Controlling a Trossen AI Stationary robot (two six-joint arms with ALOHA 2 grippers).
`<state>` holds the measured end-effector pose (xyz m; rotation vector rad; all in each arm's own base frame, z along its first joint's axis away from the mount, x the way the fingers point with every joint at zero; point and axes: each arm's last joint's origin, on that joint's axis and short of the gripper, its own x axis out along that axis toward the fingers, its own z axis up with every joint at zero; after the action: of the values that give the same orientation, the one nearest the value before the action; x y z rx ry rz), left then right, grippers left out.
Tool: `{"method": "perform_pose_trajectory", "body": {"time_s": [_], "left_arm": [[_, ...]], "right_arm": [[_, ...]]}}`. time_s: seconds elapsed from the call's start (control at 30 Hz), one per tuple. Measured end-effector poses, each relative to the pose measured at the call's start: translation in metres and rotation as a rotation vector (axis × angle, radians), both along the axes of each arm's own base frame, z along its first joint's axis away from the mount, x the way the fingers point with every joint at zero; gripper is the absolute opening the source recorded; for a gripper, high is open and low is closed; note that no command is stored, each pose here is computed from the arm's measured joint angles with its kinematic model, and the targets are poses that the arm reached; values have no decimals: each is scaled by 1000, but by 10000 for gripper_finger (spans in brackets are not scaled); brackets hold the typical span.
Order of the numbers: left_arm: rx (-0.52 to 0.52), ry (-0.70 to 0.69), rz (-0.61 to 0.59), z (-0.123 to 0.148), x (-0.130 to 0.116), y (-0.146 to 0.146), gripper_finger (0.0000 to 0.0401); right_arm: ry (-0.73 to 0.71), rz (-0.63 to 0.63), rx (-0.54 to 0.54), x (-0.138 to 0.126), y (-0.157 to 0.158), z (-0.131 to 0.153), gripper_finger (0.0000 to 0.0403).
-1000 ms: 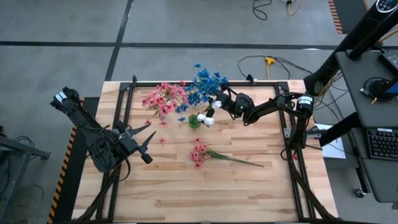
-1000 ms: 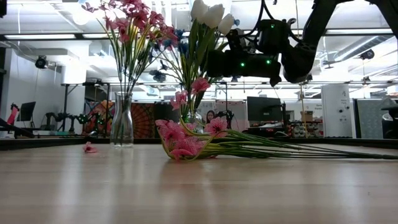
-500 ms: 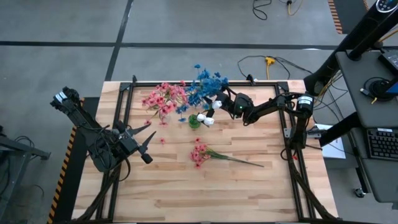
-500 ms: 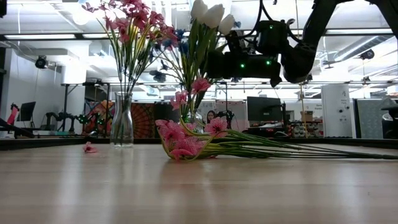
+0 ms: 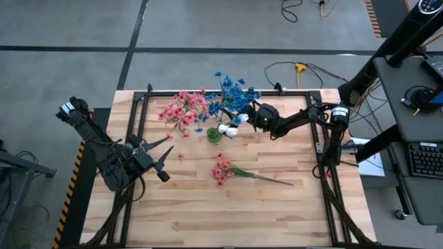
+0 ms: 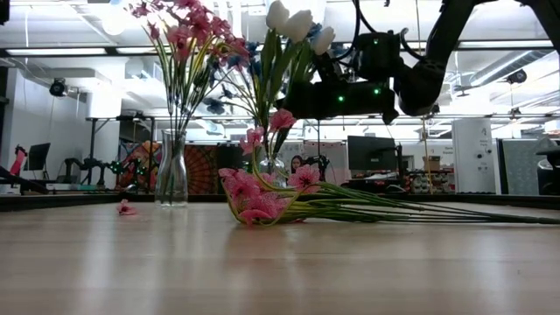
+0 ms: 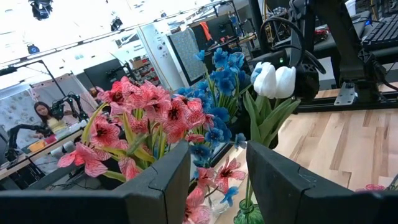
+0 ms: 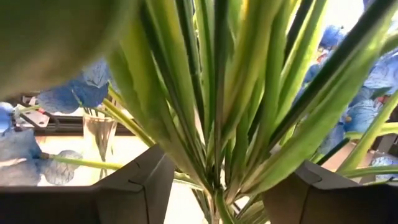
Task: Sort flowers into vase by color
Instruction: Put the blue flowers into the right transparent vase
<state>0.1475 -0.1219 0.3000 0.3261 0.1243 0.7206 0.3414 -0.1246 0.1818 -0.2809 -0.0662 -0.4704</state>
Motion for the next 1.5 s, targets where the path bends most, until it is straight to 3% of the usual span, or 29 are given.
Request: {"method": "perform_pose_trajectory", "body": {"time_s": [1.03,1.5], "left_arm": [[0,0,-2,0,0,0,141],[0,0,-2,0,0,0,141]], "right_arm": [[189,-17,107,-16,6,24,247],[270,-44,178,-32,11,43,251]]}}
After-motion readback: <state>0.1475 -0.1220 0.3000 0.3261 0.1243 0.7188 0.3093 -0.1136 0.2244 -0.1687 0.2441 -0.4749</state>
